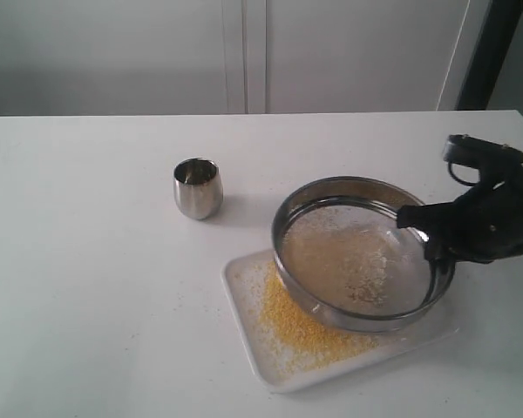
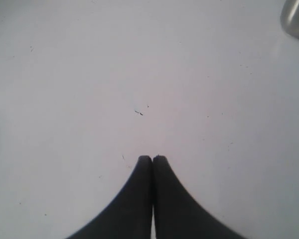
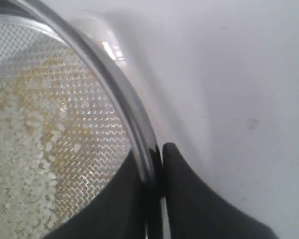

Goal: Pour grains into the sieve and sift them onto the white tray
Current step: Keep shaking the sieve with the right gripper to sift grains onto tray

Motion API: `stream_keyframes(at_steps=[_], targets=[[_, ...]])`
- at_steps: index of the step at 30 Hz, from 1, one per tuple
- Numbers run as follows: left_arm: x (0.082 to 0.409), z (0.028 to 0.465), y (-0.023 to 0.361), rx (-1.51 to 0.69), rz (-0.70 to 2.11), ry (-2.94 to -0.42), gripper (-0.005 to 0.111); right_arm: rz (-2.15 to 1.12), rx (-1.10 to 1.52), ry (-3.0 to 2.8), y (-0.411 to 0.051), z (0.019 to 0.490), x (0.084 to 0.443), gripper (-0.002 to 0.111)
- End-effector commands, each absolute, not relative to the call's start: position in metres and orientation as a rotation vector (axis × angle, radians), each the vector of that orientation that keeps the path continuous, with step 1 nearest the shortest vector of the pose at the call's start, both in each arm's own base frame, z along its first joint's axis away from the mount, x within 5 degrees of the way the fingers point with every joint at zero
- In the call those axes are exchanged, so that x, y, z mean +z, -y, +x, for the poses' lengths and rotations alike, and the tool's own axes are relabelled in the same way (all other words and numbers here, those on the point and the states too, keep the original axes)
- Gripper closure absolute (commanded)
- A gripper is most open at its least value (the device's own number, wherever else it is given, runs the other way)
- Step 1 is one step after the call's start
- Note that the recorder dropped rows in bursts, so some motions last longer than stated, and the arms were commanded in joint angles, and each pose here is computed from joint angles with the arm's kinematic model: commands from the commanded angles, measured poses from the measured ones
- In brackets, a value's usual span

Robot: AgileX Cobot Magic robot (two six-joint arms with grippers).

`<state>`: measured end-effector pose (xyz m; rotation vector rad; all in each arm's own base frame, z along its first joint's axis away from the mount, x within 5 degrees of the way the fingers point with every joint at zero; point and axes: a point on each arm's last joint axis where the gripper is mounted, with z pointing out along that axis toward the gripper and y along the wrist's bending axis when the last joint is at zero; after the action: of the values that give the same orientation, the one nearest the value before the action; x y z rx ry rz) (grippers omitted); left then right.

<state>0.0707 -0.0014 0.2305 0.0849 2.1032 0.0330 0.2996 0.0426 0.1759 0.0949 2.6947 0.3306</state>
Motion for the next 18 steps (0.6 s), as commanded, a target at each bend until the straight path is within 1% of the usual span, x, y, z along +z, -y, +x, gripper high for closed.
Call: stream_keyframes(at_steps=[1, 3, 5, 7, 9, 10, 13, 15, 16, 18], targets=[[0.229, 0.070, 0.002, 0.023, 0.079, -2.105, 0.107, 0.009, 0.332, -2.672, -0.058, 0.298, 0.181, 0.108], [0.229, 0.070, 0.002, 0.023, 0.079, -2.105, 0.107, 0.094, 0.279, -2.650, -0.039, 0.300, 0.185, 0.108], [0.229, 0.070, 0.002, 0.023, 0.079, -2.105, 0.107, 0.191, 0.300, -2.658, -0.031, 0.300, 0.185, 0.108], [0.229, 0.070, 0.002, 0.023, 0.079, -2.105, 0.107, 0.159, 0.354, -2.672, -0.043, 0.300, 0.181, 0.108], [0.229, 0.070, 0.002, 0.023, 0.079, -2.107, 0.107, 0.036, 0.392, -2.679, -0.061, 0.298, 0.179, 0.108], [0.229, 0.070, 0.002, 0.023, 0.079, -2.107, 0.107, 0.009, 0.386, -2.682, -0.063, 0.297, 0.179, 0.108], [0.229, 0.070, 0.002, 0.023, 0.079, -2.107, 0.107, 0.065, 0.325, -2.671, -0.042, 0.299, 0.182, 0.108], [0.229, 0.070, 0.002, 0.023, 0.079, -2.107, 0.107, 0.194, 0.368, -2.670, -0.030, 0.300, 0.183, 0.108], [0.229, 0.070, 0.002, 0.023, 0.079, -2.105, 0.107, 0.213, 0.402, -2.677, -0.031, 0.300, 0.181, 0.108], [0.229, 0.070, 0.002, 0.023, 0.079, -2.105, 0.107, 0.104, 0.507, -2.684, -0.053, 0.301, 0.176, 0.108]])
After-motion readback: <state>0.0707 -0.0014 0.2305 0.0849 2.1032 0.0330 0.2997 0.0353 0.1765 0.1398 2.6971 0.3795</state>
